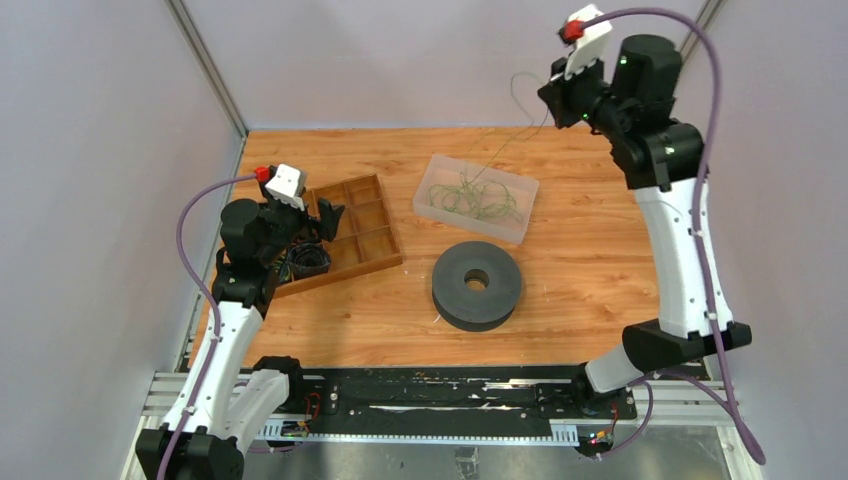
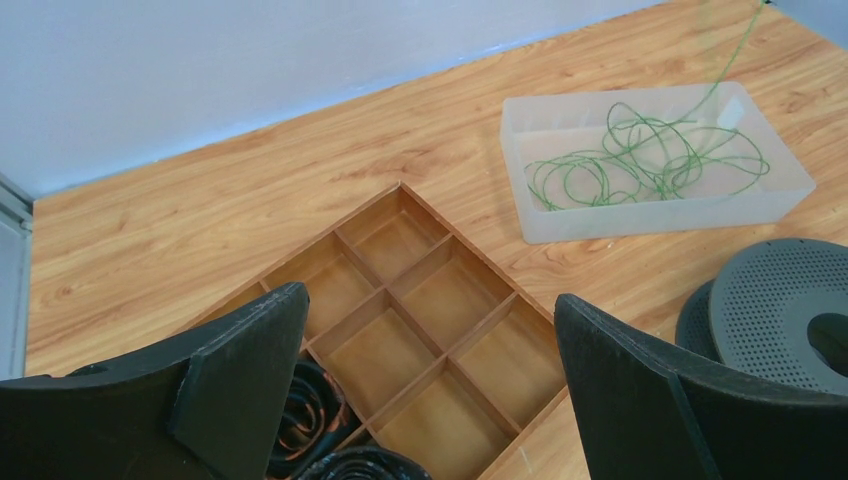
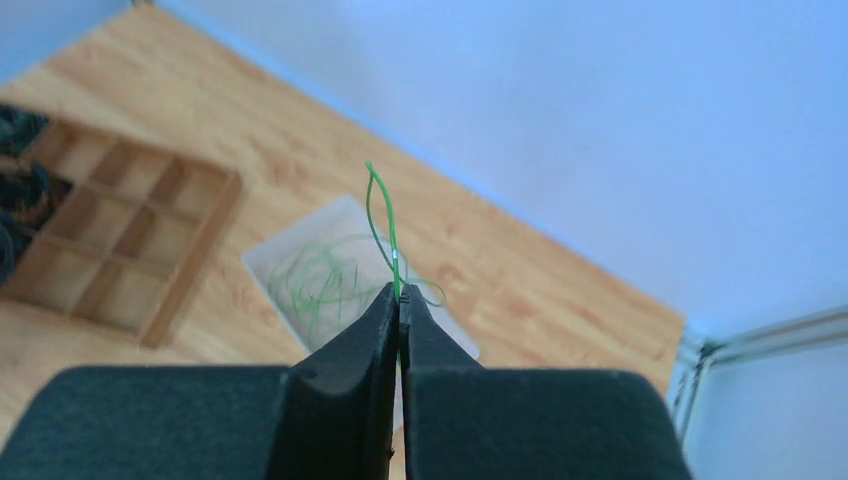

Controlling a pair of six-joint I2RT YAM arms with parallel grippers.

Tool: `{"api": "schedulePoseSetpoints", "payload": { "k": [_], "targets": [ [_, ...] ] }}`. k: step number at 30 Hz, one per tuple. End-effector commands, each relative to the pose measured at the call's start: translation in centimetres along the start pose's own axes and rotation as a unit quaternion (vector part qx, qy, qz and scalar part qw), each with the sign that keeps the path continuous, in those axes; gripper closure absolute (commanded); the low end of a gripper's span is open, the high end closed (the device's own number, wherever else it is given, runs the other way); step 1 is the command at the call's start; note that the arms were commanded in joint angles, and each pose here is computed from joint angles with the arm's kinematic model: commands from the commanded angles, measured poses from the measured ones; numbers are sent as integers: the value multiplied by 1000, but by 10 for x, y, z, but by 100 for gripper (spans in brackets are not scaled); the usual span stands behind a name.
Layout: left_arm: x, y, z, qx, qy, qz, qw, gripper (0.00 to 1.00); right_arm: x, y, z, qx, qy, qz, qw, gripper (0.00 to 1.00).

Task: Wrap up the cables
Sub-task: Pick up the cable from the storage box, then adjust the cable at the center of the board.

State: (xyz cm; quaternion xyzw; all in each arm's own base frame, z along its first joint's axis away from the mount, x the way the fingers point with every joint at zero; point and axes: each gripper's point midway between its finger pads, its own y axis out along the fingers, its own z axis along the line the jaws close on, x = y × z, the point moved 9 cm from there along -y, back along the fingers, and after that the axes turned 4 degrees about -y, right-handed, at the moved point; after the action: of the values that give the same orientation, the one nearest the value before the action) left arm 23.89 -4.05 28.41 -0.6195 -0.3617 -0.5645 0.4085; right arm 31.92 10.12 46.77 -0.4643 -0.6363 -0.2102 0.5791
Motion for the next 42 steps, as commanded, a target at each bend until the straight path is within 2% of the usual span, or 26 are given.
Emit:
{"api": "schedulePoseSetpoints", "payload": {
  "k": [1, 7, 11, 13, 16, 21, 24, 33, 38, 40, 42],
  "targets": [
    [5, 0, 0, -2, 7, -20, 1000, 2, 32, -31, -8, -38, 18, -40, 998, 100],
    [10, 10, -4, -48, 42, -11, 998, 2, 84, -61, -19, -76, -3, -138, 987, 100],
    [21, 30, -21, -112, 81, 28, 990, 2, 110, -79, -22, -89, -14, -205, 975, 99],
    [27, 42, -38, -151, 98, 43, 983, 2, 121, -86, -18, -70, -12, -227, 971, 99],
    [42, 64, -64, -214, 79, 45, 973, 2, 133, -92, -9, -20, -3, -259, 966, 99],
    [72, 100, -116, -295, 80, 38, 951, 2, 142, -106, 12, 81, 17, -288, 954, 99],
    [88, 122, -144, -327, 44, 24, 944, 2, 148, -120, 23, 124, 20, -306, 944, 99],
    [105, 163, -217, -440, -12, 39, 897, 2, 149, -145, 30, 169, 36, -316, 933, 99],
    [104, 175, -229, -454, -55, 47, 888, 1, 145, -147, 26, 172, 46, -309, 934, 99],
    [103, 177, -233, -469, -66, 51, 879, 7, 143, -146, 24, 177, 53, -305, 934, 99],
    [104, 176, -234, -472, -70, 53, 877, 18, 142, -145, 20, 173, 58, -302, 936, 100]
  ]
}}
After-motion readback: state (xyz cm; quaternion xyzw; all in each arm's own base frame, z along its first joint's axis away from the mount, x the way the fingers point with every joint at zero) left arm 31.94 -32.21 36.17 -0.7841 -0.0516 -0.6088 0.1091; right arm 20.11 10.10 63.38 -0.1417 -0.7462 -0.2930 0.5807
